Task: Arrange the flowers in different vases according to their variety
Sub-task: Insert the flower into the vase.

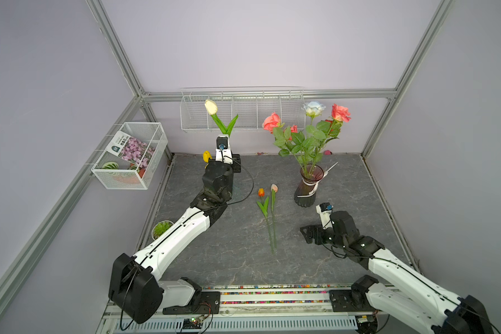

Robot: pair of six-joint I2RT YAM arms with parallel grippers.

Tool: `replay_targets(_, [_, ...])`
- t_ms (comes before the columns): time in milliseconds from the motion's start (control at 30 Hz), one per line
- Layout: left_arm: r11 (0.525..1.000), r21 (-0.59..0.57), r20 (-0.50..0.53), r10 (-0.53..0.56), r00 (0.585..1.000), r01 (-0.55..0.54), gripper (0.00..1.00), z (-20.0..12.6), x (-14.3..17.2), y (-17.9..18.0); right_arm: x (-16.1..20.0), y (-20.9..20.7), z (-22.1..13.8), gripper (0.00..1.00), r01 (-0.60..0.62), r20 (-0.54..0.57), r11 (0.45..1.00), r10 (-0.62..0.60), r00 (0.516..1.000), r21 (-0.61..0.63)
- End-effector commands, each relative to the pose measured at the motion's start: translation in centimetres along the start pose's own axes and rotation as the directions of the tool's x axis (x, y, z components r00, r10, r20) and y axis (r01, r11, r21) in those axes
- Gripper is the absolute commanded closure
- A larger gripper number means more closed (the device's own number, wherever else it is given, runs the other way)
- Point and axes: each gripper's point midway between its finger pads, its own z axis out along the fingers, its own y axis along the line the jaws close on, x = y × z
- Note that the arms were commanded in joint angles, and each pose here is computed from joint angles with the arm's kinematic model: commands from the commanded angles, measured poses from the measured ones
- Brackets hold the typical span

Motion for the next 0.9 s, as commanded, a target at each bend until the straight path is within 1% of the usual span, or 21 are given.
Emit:
replay_targets(0, [1.000, 0.024, 0.109, 0.017, 0.994, -0.020, 1.00, 1.2, -1.8, 0.6, -0.6, 0.5, 0.0, 0.01, -0.008, 0.015, 1.000, 0.008, 1.000, -0.017])
replay_targets(200, [1.000, 0.014, 0.105, -0.027, 0.994, 0.026, 1.00, 2.9, 1.5, 1.4, -0.7, 0.8, 0.0, 0.01, -0.010, 0.014, 0.999, 0.010, 1.000, -0.031])
replay_targets(333, [0.997, -0.052, 0.087, -0.045, 0.995, 0.049, 1.00, 3.5, 3.8, 3.0, -1.1, 1.2, 0.1, 0.01, -0.009, 0.015, 0.999, 0.010, 1.000, -0.042])
replay_targets(433, [0.995, -0.072, 0.058, -0.066, 0.996, 0.070, 1.00, 3.4, 5.6, 3.7, -1.2, 1.4, 0.2, 0.01, -0.002, 0.006, 0.999, 0.002, 1.000, -0.043])
replay_targets(567, [0.993, -0.065, 0.015, -0.098, 0.995, 0.099, 1.00, 3.0, 7.4, 3.8, -1.3, 1.3, 0.7, 0.01, -0.001, 0.008, 0.999, 0.002, 1.000, -0.039])
replay_targets(733, [0.986, -0.062, -0.041, -0.155, 0.987, 0.152, 1.00, 2.3, 8.6, 3.9, -1.4, 1.5, 1.5, 0.01, -0.008, -0.006, 0.999, 0.008, 1.000, -0.044])
replay_targets(800, [0.984, -0.068, -0.055, -0.168, 0.984, 0.164, 0.84, 2.0, 9.0, 4.0, -1.6, 1.7, 1.7, 0.01, -0.008, -0.011, 0.999, 0.008, 1.000, -0.045])
replay_targets(867, [0.984, -0.057, -0.066, -0.175, 0.982, 0.172, 0.83, 1.6, 9.2, 3.9, -1.8, 2.0, 1.9, 0.01, -0.005, -0.016, 0.999, 0.005, 1.000, -0.046])
